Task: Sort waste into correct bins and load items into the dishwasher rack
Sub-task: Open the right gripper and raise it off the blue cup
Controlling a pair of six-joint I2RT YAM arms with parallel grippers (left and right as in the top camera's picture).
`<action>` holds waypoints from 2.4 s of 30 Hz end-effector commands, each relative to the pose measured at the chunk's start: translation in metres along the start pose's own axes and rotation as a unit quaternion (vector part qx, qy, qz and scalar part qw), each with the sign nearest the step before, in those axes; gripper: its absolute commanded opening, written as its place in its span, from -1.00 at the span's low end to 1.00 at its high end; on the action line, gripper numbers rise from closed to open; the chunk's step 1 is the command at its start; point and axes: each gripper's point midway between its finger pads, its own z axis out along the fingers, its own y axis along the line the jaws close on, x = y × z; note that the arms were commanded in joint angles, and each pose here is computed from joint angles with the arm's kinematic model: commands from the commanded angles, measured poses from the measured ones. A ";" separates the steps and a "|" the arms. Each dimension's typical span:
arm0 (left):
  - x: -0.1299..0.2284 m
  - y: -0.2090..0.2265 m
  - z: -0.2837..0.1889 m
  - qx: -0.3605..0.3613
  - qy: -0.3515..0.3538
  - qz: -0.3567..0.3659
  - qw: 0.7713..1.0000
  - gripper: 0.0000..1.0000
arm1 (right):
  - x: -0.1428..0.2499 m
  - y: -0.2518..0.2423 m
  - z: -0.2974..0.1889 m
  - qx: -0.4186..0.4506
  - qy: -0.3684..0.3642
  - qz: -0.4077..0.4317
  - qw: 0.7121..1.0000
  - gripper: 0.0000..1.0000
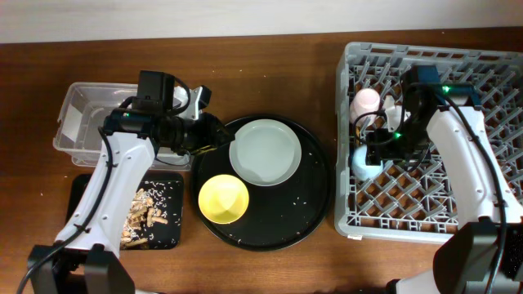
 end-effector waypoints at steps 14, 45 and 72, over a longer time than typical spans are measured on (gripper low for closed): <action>0.004 0.001 -0.008 -0.018 -0.001 0.008 1.000 -0.36 | -0.058 0.064 0.001 -0.065 -0.113 -0.051 0.990 0.13; 0.013 0.010 -0.009 -0.044 0.014 0.000 0.999 -0.36 | -0.089 0.057 0.058 0.020 -0.101 -0.008 0.995 -0.60; 0.013 0.010 -0.009 -0.044 0.014 0.000 0.999 -0.35 | -0.054 0.050 0.062 0.033 -0.031 -0.020 0.999 -0.74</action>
